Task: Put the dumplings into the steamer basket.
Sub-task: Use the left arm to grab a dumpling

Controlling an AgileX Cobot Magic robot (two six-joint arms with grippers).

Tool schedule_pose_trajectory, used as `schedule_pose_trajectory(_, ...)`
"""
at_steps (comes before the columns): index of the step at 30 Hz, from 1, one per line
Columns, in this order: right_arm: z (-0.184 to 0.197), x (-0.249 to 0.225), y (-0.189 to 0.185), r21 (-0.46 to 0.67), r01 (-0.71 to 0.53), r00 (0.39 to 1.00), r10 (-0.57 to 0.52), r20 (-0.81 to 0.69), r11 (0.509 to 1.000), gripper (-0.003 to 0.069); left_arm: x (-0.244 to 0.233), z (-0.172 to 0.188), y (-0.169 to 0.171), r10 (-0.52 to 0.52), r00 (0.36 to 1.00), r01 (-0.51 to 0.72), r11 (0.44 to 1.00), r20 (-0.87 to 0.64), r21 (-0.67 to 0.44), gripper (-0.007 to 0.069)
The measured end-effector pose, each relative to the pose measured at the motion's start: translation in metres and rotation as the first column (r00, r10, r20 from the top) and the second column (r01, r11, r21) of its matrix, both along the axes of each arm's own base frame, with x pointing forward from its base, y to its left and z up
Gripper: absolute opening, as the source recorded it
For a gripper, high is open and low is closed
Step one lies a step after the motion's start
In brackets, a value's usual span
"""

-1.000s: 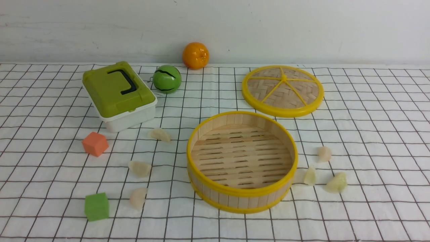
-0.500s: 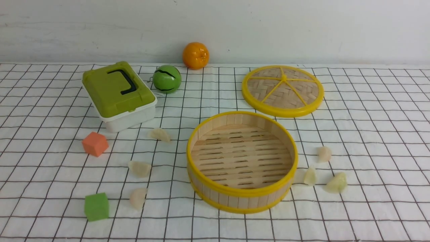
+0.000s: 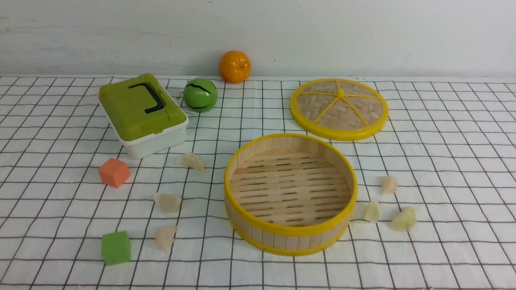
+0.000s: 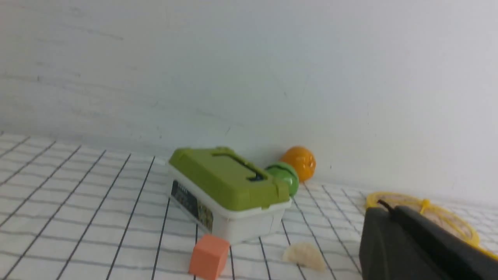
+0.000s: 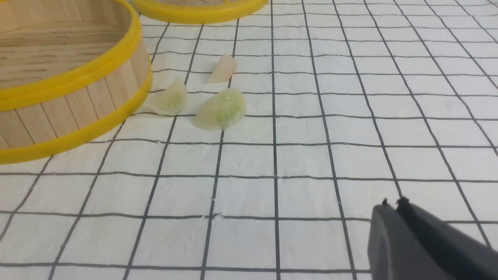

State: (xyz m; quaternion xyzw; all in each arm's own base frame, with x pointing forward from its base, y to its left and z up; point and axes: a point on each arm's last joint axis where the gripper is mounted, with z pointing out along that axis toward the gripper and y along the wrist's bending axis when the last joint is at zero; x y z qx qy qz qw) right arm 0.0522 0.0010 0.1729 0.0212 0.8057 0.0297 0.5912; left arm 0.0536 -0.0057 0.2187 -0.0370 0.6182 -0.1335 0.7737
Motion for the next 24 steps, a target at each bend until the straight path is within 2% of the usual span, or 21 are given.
schedule_pose_trajectory(7,0.0,0.0,0.0,-0.007,0.001,1.0,-0.001,0.0,1.0,0.0029,-0.001,0.004,0.0,-0.022,0.999,0.026,0.994,0.04,-0.109,-0.0013)
schedule_pose_trajectory(10,0.002,0.001,-0.001,-0.033,0.002,0.999,-0.001,0.037,0.999,0.0032,-0.002,0.008,0.001,-0.052,0.996,0.069,0.965,0.073,-0.253,-0.0013)
schedule_pose_trajectory(12,0.011,0.003,0.0,-0.033,0.0,0.989,0.005,0.148,0.999,0.0036,-0.005,0.017,0.002,-0.078,0.985,0.132,0.917,0.157,-0.377,-0.0013)
schedule_pose_trajectory(13,0.017,0.004,0.0,-0.031,-0.002,0.976,0.009,0.216,1.0,0.0038,-0.007,0.021,0.003,-0.082,0.979,0.15,0.906,0.184,-0.395,-0.0013)
schedule_pose_trajectory(15,0.035,0.004,0.001,-0.028,-0.007,0.916,0.018,0.401,1.0,0.0041,-0.013,0.039,0.003,-0.099,0.957,0.214,0.876,0.274,-0.432,-0.0013)
schedule_pose_trajectory(17,0.05,0.001,0.002,-0.027,-0.012,0.832,0.025,0.555,1.0,0.0041,-0.021,0.061,0.002,-0.108,0.932,0.245,0.891,0.346,-0.381,-0.0013)
schedule_pose_trajectory(18,0.06,-0.003,0.002,-0.023,-0.017,0.76,0.028,0.65,1.0,0.0042,-0.025,0.072,0.001,-0.113,0.92,0.249,0.907,0.375,-0.34,-0.0013)
schedule_pose_trajectory(19,0.065,-0.005,0.002,-0.018,-0.022,0.72,0.028,0.693,1.0,0.0043,-0.028,0.081,0.0,-0.116,0.914,0.248,0.918,0.389,-0.31,-0.0013)
schedule_pose_trajectory(20,0.074,-0.01,0.003,0.001,-0.038,0.639,0.024,0.769,0.999,0.0045,-0.03,0.094,-0.001,-0.121,0.908,0.243,0.932,0.401,-0.268,-0.0013)
schedule_pose_trajectory(21,0.077,-0.012,0.003,0.003,-0.042,0.612,0.023,0.79,0.999,0.0046,-0.03,0.094,-0.001,-0.121,0.91,0.241,0.932,0.398,-0.269,-0.0013)
schedule_pose_trajectory(22,0.084,-0.017,0.003,0.032,-0.074,0.533,0.013,0.846,0.997,0.0048,-0.029,0.111,-0.003,-0.125,0.913,0.222,0.95,0.388,-0.218,-0.0013)
schedule_pose_trajectory(23,0.087,-0.02,0.003,0.052,-0.099,0.496,0.004,0.868,0.994,0.0048,-0.027,0.119,-0.004,-0.125,0.917,0.211,0.957,0.378,-0.197,-0.0013)
schedule_pose_trajectory(24,0.088,-0.021,0.003,0.061,-0.109,0.487,0.0,0.874,0.992,0.0049,-0.027,0.12,-0.004,-0.125,0.918,0.21,0.958,0.377,-0.194,-0.0013)
